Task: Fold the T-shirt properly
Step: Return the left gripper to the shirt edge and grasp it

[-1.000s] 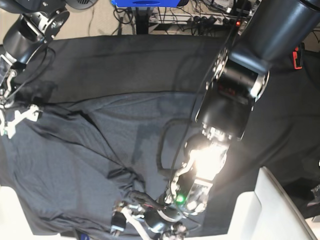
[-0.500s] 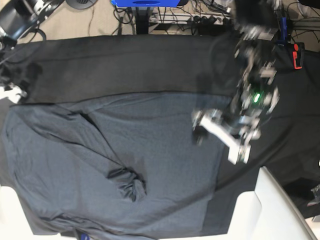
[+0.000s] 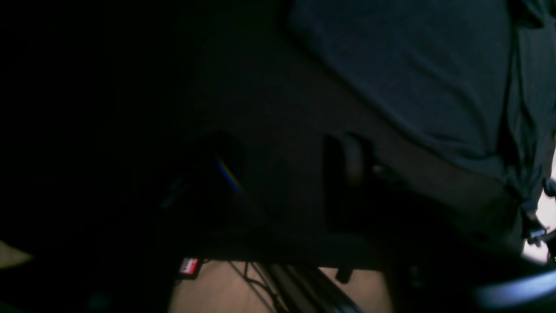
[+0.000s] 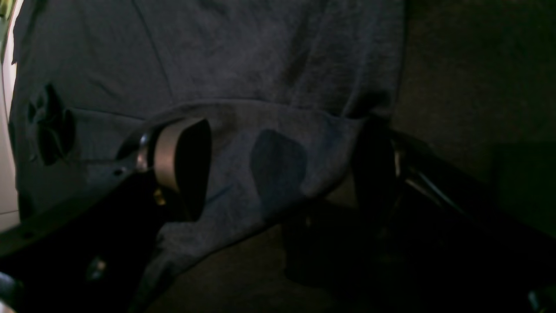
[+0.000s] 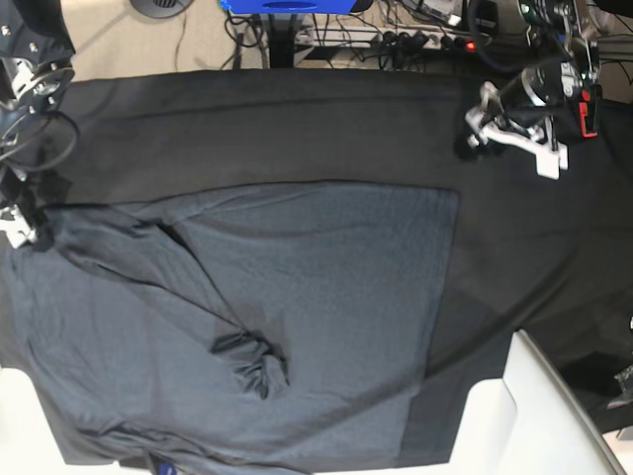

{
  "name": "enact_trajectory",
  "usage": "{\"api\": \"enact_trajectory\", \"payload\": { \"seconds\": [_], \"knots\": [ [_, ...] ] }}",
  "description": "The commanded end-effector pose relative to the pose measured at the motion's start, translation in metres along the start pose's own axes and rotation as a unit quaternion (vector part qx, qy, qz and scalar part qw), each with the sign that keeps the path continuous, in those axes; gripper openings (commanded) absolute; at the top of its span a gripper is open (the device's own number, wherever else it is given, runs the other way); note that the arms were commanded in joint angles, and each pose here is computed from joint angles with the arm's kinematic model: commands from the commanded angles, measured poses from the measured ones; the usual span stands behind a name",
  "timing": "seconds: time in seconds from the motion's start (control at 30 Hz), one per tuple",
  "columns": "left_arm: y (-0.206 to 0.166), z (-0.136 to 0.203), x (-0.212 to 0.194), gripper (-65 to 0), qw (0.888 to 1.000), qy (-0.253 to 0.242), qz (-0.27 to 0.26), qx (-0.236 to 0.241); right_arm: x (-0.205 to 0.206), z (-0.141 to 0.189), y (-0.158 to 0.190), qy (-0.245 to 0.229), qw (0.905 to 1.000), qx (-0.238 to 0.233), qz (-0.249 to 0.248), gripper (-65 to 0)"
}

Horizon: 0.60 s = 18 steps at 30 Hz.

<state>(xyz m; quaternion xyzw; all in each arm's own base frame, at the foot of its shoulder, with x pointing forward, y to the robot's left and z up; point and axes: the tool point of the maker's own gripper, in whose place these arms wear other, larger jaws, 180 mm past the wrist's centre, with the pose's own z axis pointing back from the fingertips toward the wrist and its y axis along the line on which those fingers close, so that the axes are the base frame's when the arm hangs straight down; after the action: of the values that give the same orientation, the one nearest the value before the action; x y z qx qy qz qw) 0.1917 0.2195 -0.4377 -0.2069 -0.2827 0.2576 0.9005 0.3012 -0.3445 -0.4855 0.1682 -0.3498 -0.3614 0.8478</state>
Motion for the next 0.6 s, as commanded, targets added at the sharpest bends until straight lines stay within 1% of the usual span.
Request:
{"api": "enact_trajectory", "payload": {
  "seconds": [0.0, 0.1, 0.2, 0.23, 0.27, 0.3, 0.4, 0.43, 0.47, 0.53, 0.57],
  "knots": [
    [-0.007, 0.003, 0.011, -39.5, 1.000, -0.016, -0.007, -0.013, 0.001, -0.002, 0.003, 0.011, 0.9999, -0.004, 0.006, -17.6],
    [-0.008, 0.002, 0.010, -34.9, 1.000, -0.016, -0.005, -0.016, 0.001, -0.002, 0.004, 0.009, 0.9999, -0.002, 0.004, -17.6],
    [-0.010, 0.001, 0.011, -25.8, 1.000, -0.017, -0.004, -0.017, 0.000, -0.003, 0.004, 0.010, 0.9999, -0.002, 0.002, -17.9],
    [-0.010, 0.001, 0.010, -22.4, 1.000, -0.017, -0.002, -0.018, 0.000, -0.003, 0.004, 0.010, 0.9999, -0.002, 0.002, -20.1],
    [-0.011, 0.000, 0.009, -18.8, 1.000, -0.017, 0.000, -0.019, 0.000, -0.003, 0.004, 0.010, 0.9999, -0.002, 0.002, -24.3],
    [-0.011, 0.000, 0.008, -14.8, 1.000, -0.016, 0.001, -0.019, 0.000, -0.003, 0.004, 0.010, 0.9999, -0.002, 0.002, -30.5],
    [-0.007, -0.003, 0.004, -2.6, 1.000, -0.011, 0.012, -0.017, 0.000, -0.003, 0.004, 0.010, 0.9999, -0.002, 0.001, -57.5],
    [-0.009, -0.007, 0.004, 0.0, 1.000, -0.011, 0.019, -0.020, 0.000, -0.003, 0.004, 0.010, 0.9999, -0.002, 0.001, -65.0],
    [-0.009, -0.011, 0.002, 0.0, 0.999, -0.010, 0.027, -0.021, -0.001, -0.003, 0.004, 0.012, 0.9999, -0.002, 0.001, -65.0],
    [-0.004, -0.017, -0.005, 0.0, 0.999, -0.002, 0.045, -0.017, -0.002, -0.002, 0.003, 0.013, 0.9999, -0.003, 0.001, -62.7],
    [-0.002, -0.019, -0.007, 0.0, 0.999, 0.000, 0.051, -0.016, -0.003, -0.002, 0.002, 0.015, 0.9999, -0.003, 0.001, -64.1]
  ]
}}
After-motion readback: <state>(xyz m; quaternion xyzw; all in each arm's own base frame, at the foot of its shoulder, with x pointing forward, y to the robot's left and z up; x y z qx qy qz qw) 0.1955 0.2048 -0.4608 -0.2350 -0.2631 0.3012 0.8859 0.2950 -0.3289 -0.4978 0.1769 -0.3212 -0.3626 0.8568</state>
